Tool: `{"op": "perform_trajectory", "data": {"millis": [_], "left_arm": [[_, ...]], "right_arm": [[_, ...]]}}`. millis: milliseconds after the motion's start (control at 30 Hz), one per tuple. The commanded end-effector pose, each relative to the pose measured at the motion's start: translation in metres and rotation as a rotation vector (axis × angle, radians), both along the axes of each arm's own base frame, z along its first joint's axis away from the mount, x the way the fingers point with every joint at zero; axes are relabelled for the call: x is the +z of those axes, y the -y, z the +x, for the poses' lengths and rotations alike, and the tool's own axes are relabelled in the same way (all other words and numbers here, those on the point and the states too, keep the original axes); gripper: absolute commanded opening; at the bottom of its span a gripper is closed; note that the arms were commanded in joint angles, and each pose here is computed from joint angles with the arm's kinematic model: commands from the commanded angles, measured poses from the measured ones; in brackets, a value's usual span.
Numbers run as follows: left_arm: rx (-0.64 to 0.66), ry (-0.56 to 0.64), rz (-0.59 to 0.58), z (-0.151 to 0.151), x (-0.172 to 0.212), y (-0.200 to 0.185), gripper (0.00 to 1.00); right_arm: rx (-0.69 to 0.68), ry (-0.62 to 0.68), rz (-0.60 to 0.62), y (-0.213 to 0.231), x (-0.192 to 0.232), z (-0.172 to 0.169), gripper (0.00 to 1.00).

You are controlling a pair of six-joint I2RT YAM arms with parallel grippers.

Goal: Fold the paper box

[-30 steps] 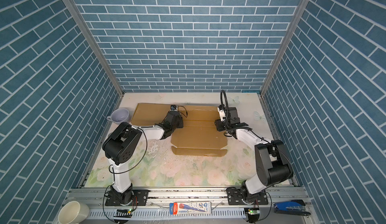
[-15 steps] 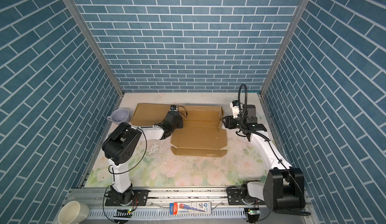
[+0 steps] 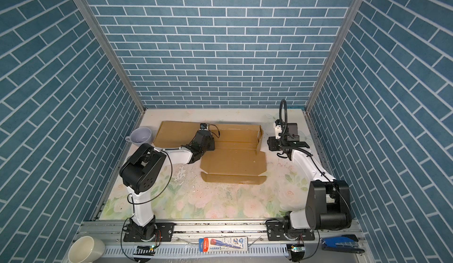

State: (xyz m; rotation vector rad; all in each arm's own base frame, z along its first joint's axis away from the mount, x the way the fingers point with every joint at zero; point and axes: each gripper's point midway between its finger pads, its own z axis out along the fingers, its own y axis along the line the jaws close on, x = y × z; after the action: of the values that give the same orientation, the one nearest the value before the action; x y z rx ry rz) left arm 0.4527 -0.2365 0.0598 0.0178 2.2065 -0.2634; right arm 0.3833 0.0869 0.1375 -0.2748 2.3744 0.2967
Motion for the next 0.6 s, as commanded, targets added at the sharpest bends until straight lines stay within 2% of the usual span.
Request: {"op": "perform_trajectory", "data": {"millis": [0, 133, 300, 567], "left_arm": [[-0.017, -0.036, 0.043, -0.007, -0.008, -0.005, 0.0], [-0.016, -0.037, 0.042, -0.007, -0.007, -0.005, 0.0], [-0.021, -0.034, 0.037, -0.005, -0.005, -0.003, 0.0], [-0.031, -0.04, 0.036, -0.006, -0.003, -0.001, 0.0]], "right_arm": [[0.067, 0.025, -0.069, -0.012, -0.012, 0.006, 0.53], [0.114, 0.037, -0.051, -0.036, -0.015, 0.012, 0.54], [0.081, 0.06, -0.029, -0.042, -0.021, 0.027, 0.54], [-0.015, 0.177, -0.019, -0.045, -0.018, 0.057, 0.43]]}}
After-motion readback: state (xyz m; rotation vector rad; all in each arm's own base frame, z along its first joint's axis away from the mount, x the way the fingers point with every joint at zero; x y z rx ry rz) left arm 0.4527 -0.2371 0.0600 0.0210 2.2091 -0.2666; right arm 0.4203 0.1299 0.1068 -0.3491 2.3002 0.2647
